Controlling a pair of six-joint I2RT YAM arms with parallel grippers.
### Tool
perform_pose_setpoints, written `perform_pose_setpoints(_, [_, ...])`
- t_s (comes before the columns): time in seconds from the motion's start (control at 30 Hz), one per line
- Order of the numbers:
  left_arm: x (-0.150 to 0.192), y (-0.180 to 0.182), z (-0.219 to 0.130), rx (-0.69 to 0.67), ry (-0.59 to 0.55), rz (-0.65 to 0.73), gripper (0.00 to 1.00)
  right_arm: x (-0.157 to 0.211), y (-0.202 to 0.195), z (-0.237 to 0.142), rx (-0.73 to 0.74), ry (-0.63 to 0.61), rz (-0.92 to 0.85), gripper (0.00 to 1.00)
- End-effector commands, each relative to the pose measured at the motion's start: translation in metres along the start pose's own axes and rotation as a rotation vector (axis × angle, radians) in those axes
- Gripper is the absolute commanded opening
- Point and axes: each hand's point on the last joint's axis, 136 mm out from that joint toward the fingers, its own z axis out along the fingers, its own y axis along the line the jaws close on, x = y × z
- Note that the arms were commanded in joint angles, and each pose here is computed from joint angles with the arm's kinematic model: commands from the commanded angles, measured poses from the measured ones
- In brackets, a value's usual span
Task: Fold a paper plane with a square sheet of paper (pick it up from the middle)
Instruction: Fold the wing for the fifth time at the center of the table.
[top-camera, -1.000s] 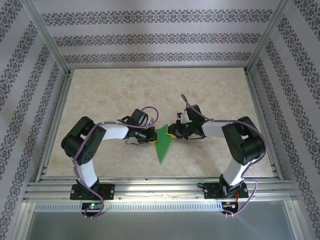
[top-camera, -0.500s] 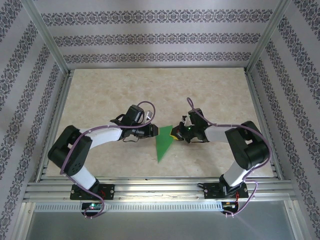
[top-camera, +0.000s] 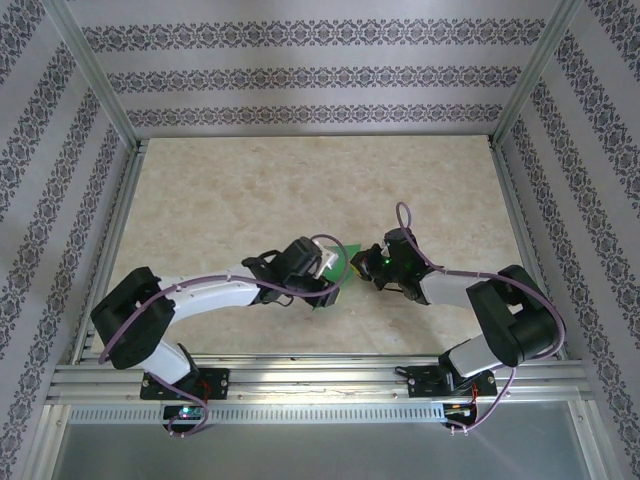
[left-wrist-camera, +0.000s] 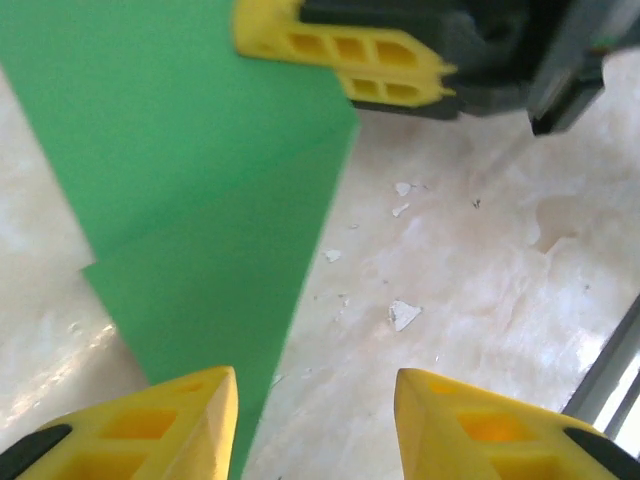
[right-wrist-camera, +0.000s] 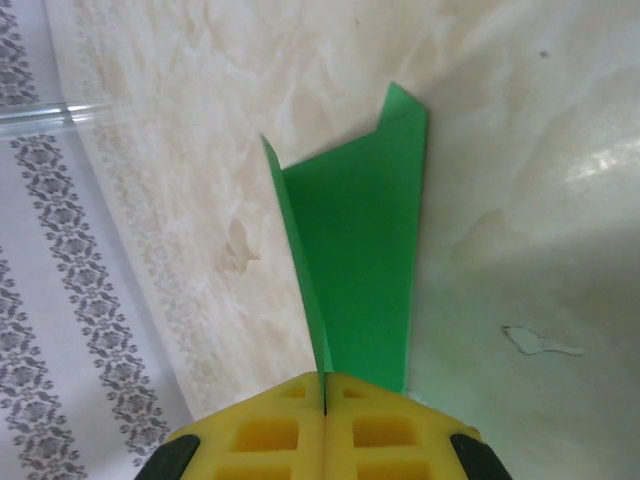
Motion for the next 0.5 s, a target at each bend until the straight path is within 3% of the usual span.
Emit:
perform_pose_setpoints(0.0, [0.003, 0.002, 0.006, -0.131, 0.037, 0.163, 0.48, -0.001, 0.006, -0.001, -0.026, -0.026, 0.007, 0.0])
perform_pose_setpoints(0.2, [0.006, 0.009, 0.019, -0.275, 0.081, 0.249, 0.53, 0.0, 0.008, -0.001, -0.032, -0.027, 0.007, 0.0])
perform_pose_setpoints(0.47, [0.01, 0.016, 0.027, -0.335, 0.101, 0.279, 0.52, 0.0, 0.008, -0.001, -0.035, -0.026, 0.01, 0.0])
